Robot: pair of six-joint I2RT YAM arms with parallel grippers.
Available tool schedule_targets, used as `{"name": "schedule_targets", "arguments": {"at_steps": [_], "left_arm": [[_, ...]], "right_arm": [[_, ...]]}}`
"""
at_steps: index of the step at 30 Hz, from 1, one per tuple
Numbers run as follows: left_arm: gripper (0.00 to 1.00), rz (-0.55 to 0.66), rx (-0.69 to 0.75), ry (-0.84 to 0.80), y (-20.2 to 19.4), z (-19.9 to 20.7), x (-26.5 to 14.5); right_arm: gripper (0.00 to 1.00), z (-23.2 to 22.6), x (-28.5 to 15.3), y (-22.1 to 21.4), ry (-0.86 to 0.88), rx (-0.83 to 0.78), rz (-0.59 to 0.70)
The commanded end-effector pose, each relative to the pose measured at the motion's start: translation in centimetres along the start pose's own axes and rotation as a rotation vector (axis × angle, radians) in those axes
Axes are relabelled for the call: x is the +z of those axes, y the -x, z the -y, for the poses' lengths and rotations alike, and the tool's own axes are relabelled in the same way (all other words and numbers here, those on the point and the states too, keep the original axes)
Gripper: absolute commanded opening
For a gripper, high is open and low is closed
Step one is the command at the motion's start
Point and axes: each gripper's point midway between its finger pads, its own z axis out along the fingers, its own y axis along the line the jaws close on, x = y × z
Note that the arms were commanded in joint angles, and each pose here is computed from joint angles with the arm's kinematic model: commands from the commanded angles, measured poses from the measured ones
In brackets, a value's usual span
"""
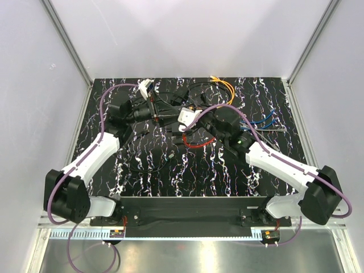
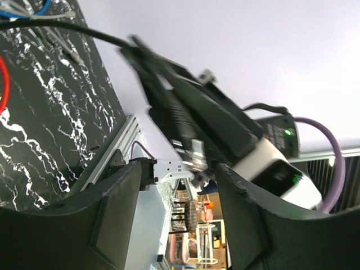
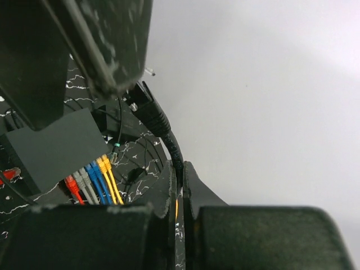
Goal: Insert the plug into the switch port
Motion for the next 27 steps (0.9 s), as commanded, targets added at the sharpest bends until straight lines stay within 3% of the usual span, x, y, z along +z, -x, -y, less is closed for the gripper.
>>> {"name": "schedule_targets", "arguments": {"at_steps": [1, 9, 13, 14, 17, 18, 19, 21, 22, 24, 25, 26, 27], "left_arm": [[0.59, 0.021, -0.011, 0.000, 0.6, -0.3, 0.4], [0.46, 0.008, 0.017, -0.048, 0.8, 1.1, 0.9], [0.29, -0.010, 0.007, -0.047, 0.3, 0.7, 1.0], [0.18, -0.013, 0.017, -0.054, 0.2, 0.9, 1.0], [0.00, -0.026, 0.041, -0.074, -0.1, 0.9, 0.8], [0.00, -0.033, 0.061, -0.082, -0.2, 0.9, 0.8], [0.00, -0.058, 0.097, -0.090, -0.5, 0.9, 0.7], [0.00, -0.079, 0.143, -0.074, -0.5, 0.3, 0.5], [0.00, -0.107, 0.174, -0.065, -0.8, 0.1, 0.3], [0.00, -0.154, 0.274, -0.015, -1.3, -0.9, 0.1], [0.00, -0.185, 0.312, -0.005, -1.7, -1.1, 0.1], [0.00, -0.225, 0.281, 0.040, -2.6, -2.1, -0.3], [0.00, -0.245, 0.401, 0.026, -2.6, -1.8, -0.3]], "right_arm": [[0.00, 3.1, -1.0, 2.6, -0.097, -0.008, 0.067], [0.00, 1.4, -1.1, 3.0, -0.055, -0.037, 0.089], [0.00, 1.2, -1.0, 3.1, -0.049, -0.030, 0.090], [0.00, 1.2, -1.0, 3.2, -0.048, -0.027, 0.091], [0.00, 0.6, -0.9, 2.7, -0.011, -0.027, 0.061], [0.05, 1.0, -1.0, 3.0, 0.001, -0.011, 0.053], [0.24, -1.3, -1.5, 2.1, 0.126, 0.009, 0.007], [0.47, -1.3, -2.6, 2.8, 0.245, 0.062, 0.010], [0.62, -3.9, -4.4, 1.4, 0.408, 0.088, -0.050], [0.68, -3.3, -5.9, 2.8, 0.511, 0.191, 0.007], [0.68, -4.7, -7.3, 2.1, 0.608, 0.228, -0.027], [0.68, -5.0, -8.0, 3.0, 0.661, 0.263, 0.015], [0.66, -3.8, -8.3, 3.6, 0.657, 0.283, 0.031]]}}
